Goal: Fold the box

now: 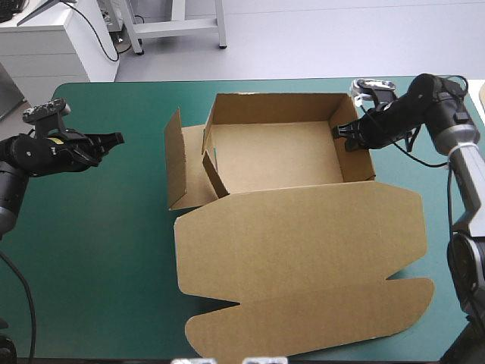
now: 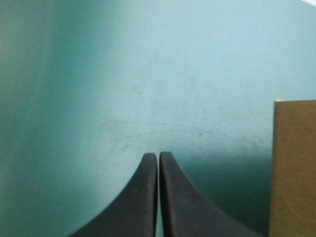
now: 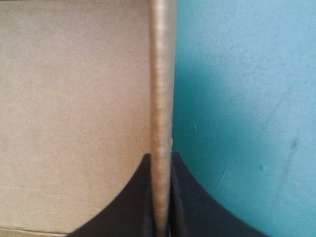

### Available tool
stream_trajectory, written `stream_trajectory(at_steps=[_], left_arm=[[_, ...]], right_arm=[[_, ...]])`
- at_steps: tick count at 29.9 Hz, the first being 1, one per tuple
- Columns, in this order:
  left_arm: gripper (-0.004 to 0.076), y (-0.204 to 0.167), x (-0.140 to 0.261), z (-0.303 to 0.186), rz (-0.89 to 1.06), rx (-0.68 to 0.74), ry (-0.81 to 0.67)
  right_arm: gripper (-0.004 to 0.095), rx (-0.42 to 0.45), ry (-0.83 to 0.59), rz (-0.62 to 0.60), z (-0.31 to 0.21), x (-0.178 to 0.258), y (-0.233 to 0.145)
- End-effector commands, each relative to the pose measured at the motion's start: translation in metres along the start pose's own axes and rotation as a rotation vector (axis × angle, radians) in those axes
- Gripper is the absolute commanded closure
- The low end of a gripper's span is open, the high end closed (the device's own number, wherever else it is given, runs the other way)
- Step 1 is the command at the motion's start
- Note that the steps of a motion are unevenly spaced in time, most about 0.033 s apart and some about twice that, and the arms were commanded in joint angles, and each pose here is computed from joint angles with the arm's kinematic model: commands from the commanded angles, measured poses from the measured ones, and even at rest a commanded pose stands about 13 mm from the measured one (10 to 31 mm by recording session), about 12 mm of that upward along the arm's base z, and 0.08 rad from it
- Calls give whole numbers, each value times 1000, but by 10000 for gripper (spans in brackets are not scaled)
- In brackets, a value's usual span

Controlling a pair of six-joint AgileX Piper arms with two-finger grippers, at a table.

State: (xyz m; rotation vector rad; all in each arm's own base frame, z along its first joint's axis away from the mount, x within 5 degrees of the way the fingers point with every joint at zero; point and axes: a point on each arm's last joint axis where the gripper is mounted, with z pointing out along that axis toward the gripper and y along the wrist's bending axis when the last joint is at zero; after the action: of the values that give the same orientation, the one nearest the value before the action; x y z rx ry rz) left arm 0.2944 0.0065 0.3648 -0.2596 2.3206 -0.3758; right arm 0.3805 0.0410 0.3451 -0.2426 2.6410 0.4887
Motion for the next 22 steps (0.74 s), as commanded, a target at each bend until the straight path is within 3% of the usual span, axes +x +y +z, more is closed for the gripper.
stream_trajectory(at_steps=[1, 7, 17, 22], left_arm=[[730, -20, -13, -12, -26, 208, -92], [731, -42, -11, -7, -36, 514, -30], [731, -64, 1, -23, 9, 823, 102], [731, -70, 4, -39, 57, 891, 100]], right_arm=[[929, -94, -181, -6, -57, -2, 16], [927, -114, -284, -39, -89, 2, 27], [927, -136, -402, -34, -105, -1, 37], [926, -93, -398, -66, -98, -2, 49]])
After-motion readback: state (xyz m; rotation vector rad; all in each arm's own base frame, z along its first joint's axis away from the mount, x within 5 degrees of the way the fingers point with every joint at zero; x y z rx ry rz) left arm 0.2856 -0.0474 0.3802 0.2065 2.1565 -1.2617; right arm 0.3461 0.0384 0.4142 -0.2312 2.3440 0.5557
